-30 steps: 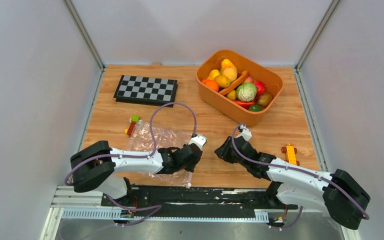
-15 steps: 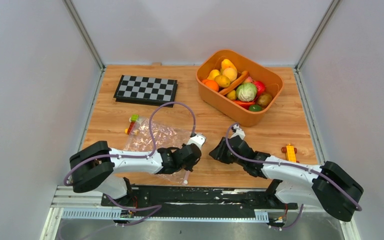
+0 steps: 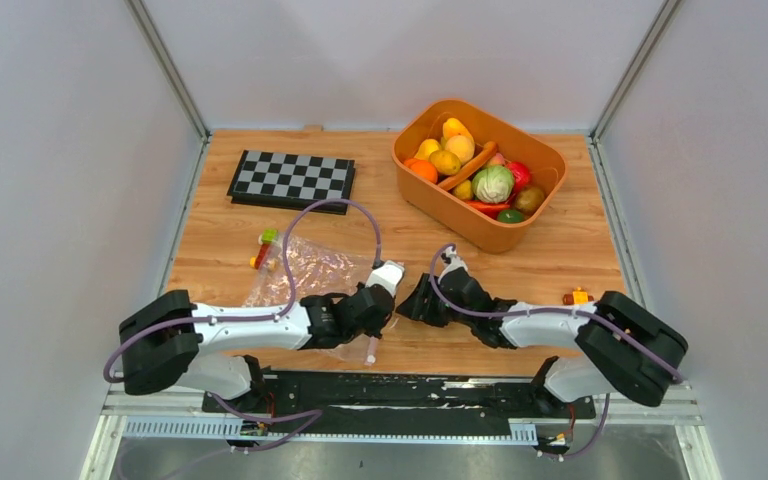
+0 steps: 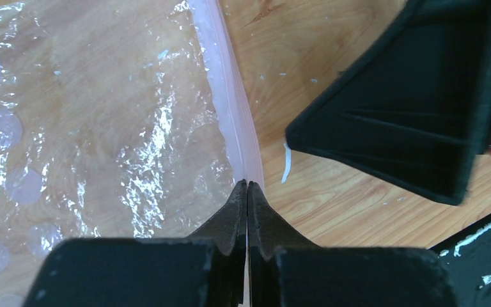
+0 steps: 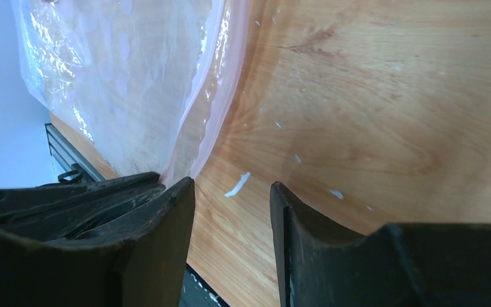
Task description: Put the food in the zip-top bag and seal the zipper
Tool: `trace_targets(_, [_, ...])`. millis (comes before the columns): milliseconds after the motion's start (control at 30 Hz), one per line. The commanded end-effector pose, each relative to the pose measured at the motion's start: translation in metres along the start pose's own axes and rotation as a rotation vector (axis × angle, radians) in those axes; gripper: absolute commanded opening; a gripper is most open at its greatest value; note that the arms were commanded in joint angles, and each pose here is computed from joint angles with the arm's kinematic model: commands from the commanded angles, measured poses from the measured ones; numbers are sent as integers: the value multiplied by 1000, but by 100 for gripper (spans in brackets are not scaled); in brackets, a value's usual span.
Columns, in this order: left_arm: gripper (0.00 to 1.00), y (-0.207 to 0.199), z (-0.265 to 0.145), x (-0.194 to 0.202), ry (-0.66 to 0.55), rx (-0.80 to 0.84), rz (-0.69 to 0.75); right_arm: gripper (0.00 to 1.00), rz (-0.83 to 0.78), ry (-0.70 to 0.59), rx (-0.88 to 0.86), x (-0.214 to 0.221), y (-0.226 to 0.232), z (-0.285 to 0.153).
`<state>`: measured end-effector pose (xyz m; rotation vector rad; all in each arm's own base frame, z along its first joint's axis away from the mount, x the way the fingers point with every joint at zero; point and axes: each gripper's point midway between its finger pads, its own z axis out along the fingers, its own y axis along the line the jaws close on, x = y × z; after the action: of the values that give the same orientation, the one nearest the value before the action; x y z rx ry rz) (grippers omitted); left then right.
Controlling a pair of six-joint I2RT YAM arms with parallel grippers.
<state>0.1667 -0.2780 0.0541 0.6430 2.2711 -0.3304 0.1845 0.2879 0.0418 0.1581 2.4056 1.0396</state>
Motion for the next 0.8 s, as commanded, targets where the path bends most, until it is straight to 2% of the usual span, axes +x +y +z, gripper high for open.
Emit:
trace_targets(0, [0, 5, -9, -11, -55, -14, -21, 47, 44, -18, -141, -8, 43, 14])
trace_targets(267, [0, 6, -15, -14, -75, -6, -41, 42, 143, -15, -200, 4, 49, 35])
trace_targets(333, [0, 7, -17, -16, -83, -6, -45, 38, 166, -19, -236, 4, 54, 38])
trace_targets(433, [0, 9, -20, -17, -92, -9, -49, 30, 180, -19, -245, 6, 53, 44])
trace_targets(567, [0, 12, -25, -18, -103, -11, -55, 1, 176, -16, -228, 7, 50, 49])
trace_targets(667, [0, 14, -25, -17, -101, -14, -49, 0, 136, -26, -261, 4, 57, 45])
trace_targets(767, [25, 12, -23, -12, -91, -1, -42, 0, 65, -23, -256, 2, 66, 39])
